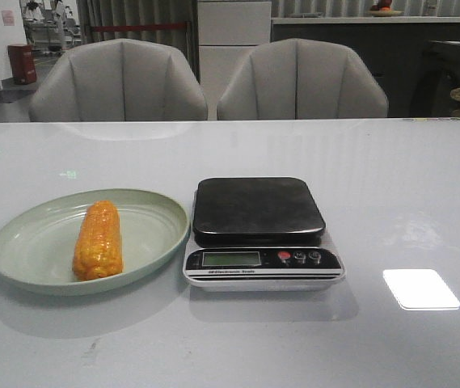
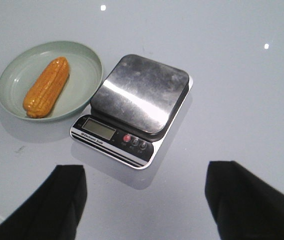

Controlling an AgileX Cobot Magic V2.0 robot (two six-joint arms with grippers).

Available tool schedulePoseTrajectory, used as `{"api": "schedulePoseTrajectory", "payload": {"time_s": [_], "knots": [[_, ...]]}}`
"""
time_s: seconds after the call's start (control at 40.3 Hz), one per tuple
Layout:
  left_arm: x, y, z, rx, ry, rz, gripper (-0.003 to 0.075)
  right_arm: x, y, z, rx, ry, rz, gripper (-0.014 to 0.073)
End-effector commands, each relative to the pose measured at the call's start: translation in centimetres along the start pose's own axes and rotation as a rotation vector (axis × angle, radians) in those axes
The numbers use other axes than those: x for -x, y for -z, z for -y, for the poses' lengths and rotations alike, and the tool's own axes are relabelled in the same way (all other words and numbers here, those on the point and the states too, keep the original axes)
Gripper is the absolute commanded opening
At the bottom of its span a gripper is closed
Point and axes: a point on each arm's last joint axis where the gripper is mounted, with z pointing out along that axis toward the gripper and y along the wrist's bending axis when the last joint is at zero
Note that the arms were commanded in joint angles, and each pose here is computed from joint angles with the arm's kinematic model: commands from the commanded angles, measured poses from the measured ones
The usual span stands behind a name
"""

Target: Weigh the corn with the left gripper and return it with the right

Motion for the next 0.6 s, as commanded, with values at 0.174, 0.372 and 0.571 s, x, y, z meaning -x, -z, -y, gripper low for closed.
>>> {"api": "schedulePoseTrajectory", "payload": {"time_s": [0.174, 0.372, 0.571], "knots": [[1.4, 0.5, 0.1, -0.012, 0.003, 0.110, 0.0121, -3.5, 5.2, 0.7, -0.010, 0.097, 0.405, 0.0596], [1.4, 0.5, 0.1, -0.012, 0.003, 0.110, 0.0121, -6.6, 4.7, 0.9, 0.009, 0.106, 0.507, 0.0596], [1.4, 0.5, 0.1, -0.012, 0.003, 0.110, 0.0121, -7.1, 4.3, 1.0, 0.011, 0.108, 0.502, 0.0228]]}}
